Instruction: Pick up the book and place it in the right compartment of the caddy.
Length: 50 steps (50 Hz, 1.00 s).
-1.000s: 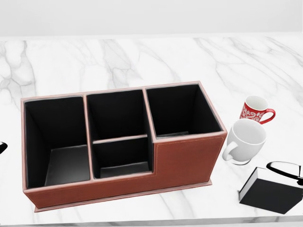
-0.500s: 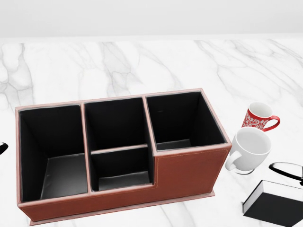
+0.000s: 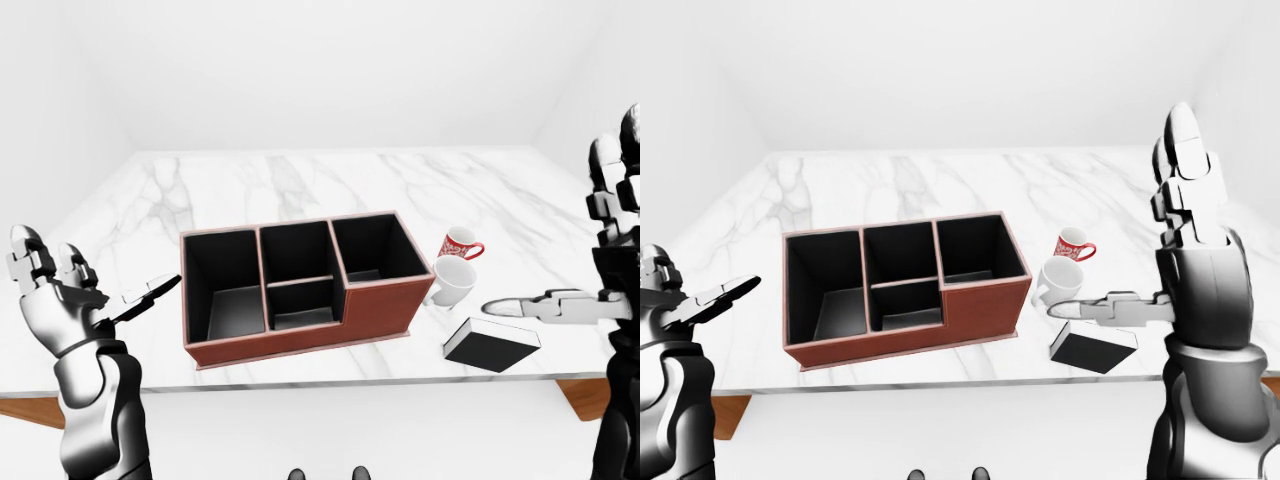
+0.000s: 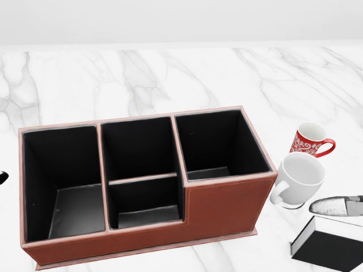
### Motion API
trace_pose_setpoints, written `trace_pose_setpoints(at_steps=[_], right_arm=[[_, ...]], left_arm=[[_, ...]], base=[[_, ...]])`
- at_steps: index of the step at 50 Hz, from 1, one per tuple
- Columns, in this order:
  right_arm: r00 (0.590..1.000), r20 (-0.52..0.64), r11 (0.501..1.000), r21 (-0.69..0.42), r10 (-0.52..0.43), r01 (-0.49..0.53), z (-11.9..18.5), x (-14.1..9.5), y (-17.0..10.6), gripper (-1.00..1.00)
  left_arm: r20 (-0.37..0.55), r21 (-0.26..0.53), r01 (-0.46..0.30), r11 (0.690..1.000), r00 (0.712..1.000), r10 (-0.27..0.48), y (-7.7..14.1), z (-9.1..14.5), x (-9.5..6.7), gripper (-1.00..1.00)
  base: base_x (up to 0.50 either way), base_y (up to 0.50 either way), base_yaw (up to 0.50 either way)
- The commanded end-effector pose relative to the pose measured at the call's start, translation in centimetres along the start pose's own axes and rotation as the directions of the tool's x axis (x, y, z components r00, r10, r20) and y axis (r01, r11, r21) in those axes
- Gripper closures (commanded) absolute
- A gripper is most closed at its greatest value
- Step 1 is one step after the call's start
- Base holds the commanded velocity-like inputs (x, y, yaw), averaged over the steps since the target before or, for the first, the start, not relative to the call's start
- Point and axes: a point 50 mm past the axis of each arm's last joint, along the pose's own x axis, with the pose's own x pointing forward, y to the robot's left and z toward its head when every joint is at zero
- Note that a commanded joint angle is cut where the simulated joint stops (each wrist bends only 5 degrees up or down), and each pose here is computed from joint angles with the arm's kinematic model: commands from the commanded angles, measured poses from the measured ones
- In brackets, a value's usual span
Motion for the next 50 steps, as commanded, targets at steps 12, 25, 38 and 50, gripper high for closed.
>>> trace_pose_setpoints(at_steps=[12, 25, 38, 50], right_arm=[[0.579, -0.793, 0.754, -0.261, 0.188, -0.602, -10.1, -7.2, 1.1, -1.00], [0.534, -0.825, 0.743, -0.239, 0.184, -0.625, -11.0, -7.9, 1.2, -1.00], [0.501, -0.843, 0.742, -0.206, 0.196, -0.638, -12.3, -8.2, 1.7, -1.00], [0.486, -0.863, 0.743, -0.235, 0.138, -0.627, -16.2, -8.4, 2.6, -1.00]], left_arm=[[-0.012, -0.015, 0.001, 1.000, 1.000, -0.001, 0.2, -0.2, 0.1, -1.00], [-0.026, -0.010, 0.002, 1.000, 1.000, -0.002, 0.2, -0.5, 0.1, -1.00], [-0.024, -0.010, 0.002, 1.000, 1.000, -0.002, 0.2, -0.5, 0.0, -1.00], [-0.019, -0.012, 0.004, 1.000, 1.000, -0.005, 0.1, -0.4, 0.0, -1.00]], base=[[0.00, 0.00, 0.00], [0.00, 0.00, 0.00], [0.00, 0.00, 0.00], [0.00, 0.00, 0.00]])
